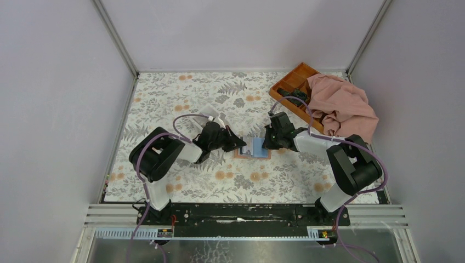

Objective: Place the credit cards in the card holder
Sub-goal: Insert the credit card into the card holder.

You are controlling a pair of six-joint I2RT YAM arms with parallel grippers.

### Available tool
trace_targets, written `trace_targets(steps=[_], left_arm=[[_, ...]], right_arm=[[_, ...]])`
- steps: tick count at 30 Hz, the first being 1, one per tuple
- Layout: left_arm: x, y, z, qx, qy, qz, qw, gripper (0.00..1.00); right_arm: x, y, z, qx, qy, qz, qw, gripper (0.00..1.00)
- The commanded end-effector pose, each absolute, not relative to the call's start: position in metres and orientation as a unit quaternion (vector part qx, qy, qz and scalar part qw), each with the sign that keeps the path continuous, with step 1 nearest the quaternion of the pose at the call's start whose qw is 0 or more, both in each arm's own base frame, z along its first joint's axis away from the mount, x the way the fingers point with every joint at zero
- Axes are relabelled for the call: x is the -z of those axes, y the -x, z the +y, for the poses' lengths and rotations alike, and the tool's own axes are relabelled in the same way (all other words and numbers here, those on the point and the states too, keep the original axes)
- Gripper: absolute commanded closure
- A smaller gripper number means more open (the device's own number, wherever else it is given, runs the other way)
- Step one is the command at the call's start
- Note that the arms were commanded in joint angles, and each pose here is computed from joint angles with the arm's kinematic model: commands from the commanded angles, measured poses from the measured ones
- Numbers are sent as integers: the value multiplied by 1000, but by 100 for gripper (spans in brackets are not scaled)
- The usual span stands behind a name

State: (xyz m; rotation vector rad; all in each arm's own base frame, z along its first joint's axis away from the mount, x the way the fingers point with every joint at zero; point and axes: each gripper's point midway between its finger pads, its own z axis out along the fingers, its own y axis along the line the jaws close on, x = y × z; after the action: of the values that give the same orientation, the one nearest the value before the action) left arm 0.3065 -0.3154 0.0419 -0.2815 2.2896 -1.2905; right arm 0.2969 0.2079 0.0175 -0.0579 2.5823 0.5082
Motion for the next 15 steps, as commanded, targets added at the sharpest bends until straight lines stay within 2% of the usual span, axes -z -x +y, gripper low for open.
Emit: trace_targets(steps=[1,15], left_arm=[[-42,-301,-319,491,98,831,241,100],[-39,-300,-320,505,114,823,234,100]], right_arm=[[-8,-295,199,-162,17,955,249,100],[-5,-294,198,-161,17,955,247,100]])
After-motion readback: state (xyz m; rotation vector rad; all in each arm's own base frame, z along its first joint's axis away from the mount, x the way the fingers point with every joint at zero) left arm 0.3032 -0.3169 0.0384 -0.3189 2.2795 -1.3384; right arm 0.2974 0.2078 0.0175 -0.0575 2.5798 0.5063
